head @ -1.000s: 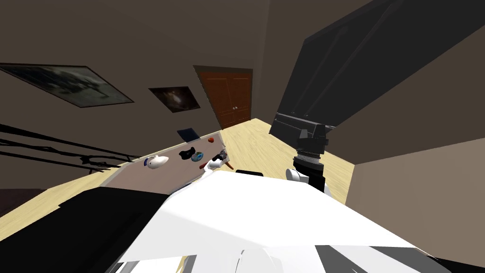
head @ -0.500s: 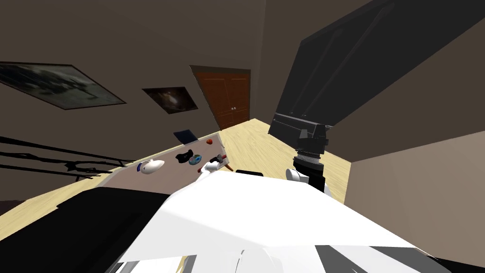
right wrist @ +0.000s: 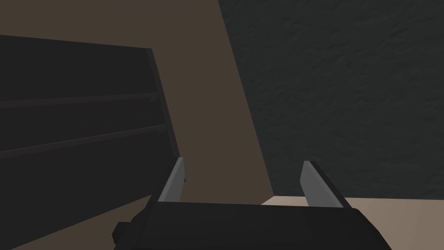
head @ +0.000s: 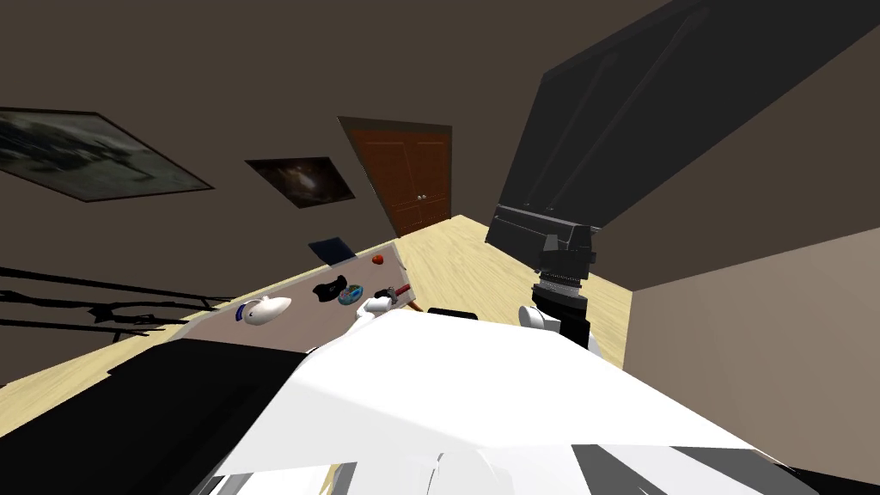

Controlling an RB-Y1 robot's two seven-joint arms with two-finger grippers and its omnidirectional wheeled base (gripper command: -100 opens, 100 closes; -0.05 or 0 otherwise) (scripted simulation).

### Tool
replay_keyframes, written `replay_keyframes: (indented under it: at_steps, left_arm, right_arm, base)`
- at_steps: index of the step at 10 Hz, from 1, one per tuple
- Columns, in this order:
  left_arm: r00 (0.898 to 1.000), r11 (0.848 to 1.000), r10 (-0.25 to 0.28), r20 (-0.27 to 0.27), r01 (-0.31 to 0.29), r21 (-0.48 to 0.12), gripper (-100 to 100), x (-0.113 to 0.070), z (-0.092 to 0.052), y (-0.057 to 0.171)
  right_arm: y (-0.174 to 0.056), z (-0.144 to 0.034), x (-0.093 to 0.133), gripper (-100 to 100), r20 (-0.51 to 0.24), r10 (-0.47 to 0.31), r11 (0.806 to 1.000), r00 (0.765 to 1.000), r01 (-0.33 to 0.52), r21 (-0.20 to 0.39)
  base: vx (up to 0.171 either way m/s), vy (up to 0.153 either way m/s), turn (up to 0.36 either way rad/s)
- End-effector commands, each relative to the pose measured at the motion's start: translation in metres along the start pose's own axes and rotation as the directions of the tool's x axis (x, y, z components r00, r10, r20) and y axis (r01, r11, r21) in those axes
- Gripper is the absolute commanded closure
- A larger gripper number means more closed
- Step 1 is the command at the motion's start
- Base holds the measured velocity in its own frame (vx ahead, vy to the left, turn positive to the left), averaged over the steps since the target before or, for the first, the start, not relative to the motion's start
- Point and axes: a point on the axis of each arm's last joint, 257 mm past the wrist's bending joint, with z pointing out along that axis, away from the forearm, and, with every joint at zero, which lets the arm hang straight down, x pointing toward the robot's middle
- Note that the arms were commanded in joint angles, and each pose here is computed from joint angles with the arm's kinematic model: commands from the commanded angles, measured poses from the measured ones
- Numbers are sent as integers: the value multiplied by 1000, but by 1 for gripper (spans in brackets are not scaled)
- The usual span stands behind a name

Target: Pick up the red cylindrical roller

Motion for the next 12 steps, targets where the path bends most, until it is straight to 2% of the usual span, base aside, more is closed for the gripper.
replay_keyframes:
  at_steps: [1,2,3,6,7,8,9,10,11,12]
  left_arm:
    - [1000,1000,-12,23,12,-22,-100,-8,4,10]
    - [998,999,-24,53,26,-42,-100,-23,4,16]
    - [998,999,-24,53,26,-42,-100,-23,4,16]
    - [992,995,-50,119,60,-83,-100,-56,3,27]
    - [990,994,-55,133,68,-90,-100,-63,3,29]
    - [991,994,-52,124,62,-85,-100,-59,3,28]
    - [991,994,-53,125,64,-86,0,-60,3,29]
    - [983,988,-108,150,123,-94,-100,-81,2,43]
    - [983,988,-108,150,123,-94,-100,-81,2,43]
    - [972,980,-163,168,180,-90,-100,-99,0,52]
  right_arm:
    - [0,0,0,0,0,0,1000,1000,0,0]
    - [0,0,0,0,0,0,1000,1000,0,0]
    - [0,0,0,0,0,0,1000,1000,0,0]
    - [0,0,0,0,0,0,1000,1000,0,0]
    - [0,0,0,0,0,0,1000,1000,0,0]
    - [0,0,0,0,0,0,1000,1000,0,0]
    - [0,0,0,0,0,0,1000,1000,0,0]
    - [0,0,0,0,0,0,1000,1000,0,0]
    - [0,0,0,0,0,0,1000,1000,0,0]
    - [0,0,0,0,0,0,1000,1000,0,0]
  base:
    - [30,22,-12]
    - [27,18,-30]
    - [20,13,-16]
    - [25,17,-35]
    - [25,17,-28]
    - [10,8,-6]
    - [0,0,0]
    - [-50,3,-392]
    - [-65,20,-291]
    - [-72,9,-402]
